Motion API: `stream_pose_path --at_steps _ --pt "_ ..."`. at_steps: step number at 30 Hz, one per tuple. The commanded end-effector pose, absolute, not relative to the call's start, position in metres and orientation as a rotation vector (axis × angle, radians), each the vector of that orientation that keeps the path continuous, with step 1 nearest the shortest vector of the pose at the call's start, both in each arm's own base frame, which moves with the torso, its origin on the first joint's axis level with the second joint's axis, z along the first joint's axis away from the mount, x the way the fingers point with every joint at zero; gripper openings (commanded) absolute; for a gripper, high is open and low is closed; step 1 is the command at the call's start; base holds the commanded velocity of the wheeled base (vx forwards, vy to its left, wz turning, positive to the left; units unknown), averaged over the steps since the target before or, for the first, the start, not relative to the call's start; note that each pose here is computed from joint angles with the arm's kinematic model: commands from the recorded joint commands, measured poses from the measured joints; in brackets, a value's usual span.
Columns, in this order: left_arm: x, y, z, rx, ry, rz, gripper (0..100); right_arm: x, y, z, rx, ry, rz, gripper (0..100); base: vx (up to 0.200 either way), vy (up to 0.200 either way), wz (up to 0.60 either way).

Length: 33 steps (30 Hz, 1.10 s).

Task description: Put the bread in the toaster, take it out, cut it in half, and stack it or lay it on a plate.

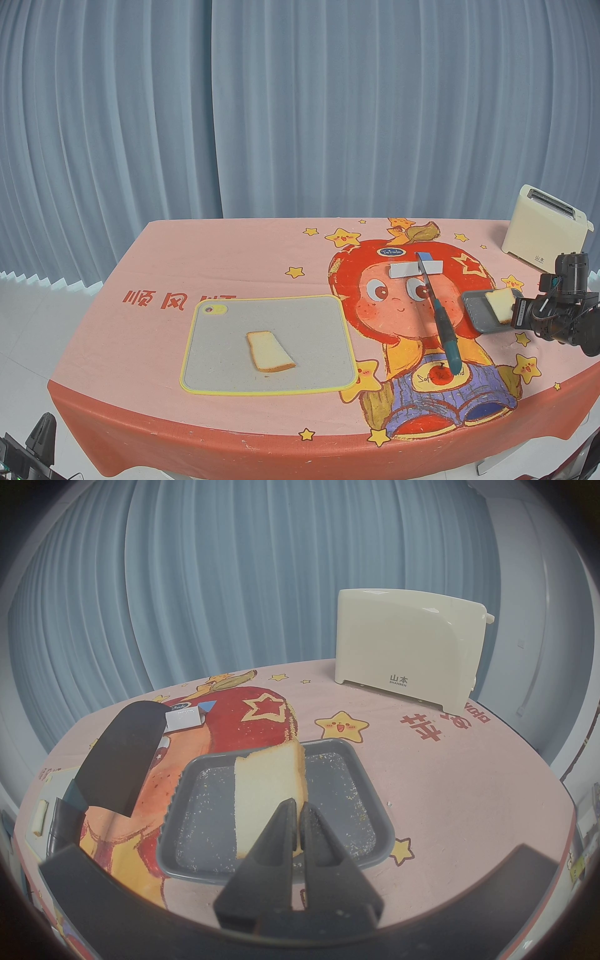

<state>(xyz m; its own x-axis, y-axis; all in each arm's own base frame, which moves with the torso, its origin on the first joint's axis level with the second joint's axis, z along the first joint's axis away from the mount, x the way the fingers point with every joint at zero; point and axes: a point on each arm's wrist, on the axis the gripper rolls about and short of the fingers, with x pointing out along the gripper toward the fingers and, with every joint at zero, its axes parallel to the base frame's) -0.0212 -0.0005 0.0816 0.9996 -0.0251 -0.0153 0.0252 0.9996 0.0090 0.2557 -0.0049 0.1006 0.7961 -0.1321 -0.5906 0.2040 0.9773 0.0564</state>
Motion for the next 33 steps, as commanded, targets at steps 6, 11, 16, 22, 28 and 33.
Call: stream_pose_path --at_steps 6,11,16,22,28,33 --pt "-0.0199 -0.0006 0.0768 0.009 0.034 -0.025 0 0.2546 -0.0048 0.1008 0.118 0.624 -0.18 0 0.0 0.0 0.0" --pt "-0.0199 -0.0006 0.0766 0.009 0.035 -0.025 0 0.2543 -0.004 0.1016 0.119 0.621 -0.177 100 0.0 0.0 0.0" --pt "-0.0199 -0.0006 0.0768 0.009 0.034 -0.025 0 0.2545 -0.0047 0.1019 0.122 0.619 -0.179 100 0.0 0.0 0.0" --pt "-0.0199 -0.0006 0.0766 0.009 0.035 -0.025 0 0.2541 -0.0036 0.102 0.118 0.619 -0.175 100 0.0 0.0 0.0" --pt "-0.0199 -0.0006 0.0768 0.009 0.034 -0.025 0 0.254 -0.0032 0.1024 0.118 0.618 -0.174 100 0.0 0.0 0.0" --pt "-0.0199 -0.0006 0.0768 0.009 0.034 -0.025 0 0.2541 -0.0032 0.102 0.118 0.619 -0.174 100 0.0 0.0 0.0"
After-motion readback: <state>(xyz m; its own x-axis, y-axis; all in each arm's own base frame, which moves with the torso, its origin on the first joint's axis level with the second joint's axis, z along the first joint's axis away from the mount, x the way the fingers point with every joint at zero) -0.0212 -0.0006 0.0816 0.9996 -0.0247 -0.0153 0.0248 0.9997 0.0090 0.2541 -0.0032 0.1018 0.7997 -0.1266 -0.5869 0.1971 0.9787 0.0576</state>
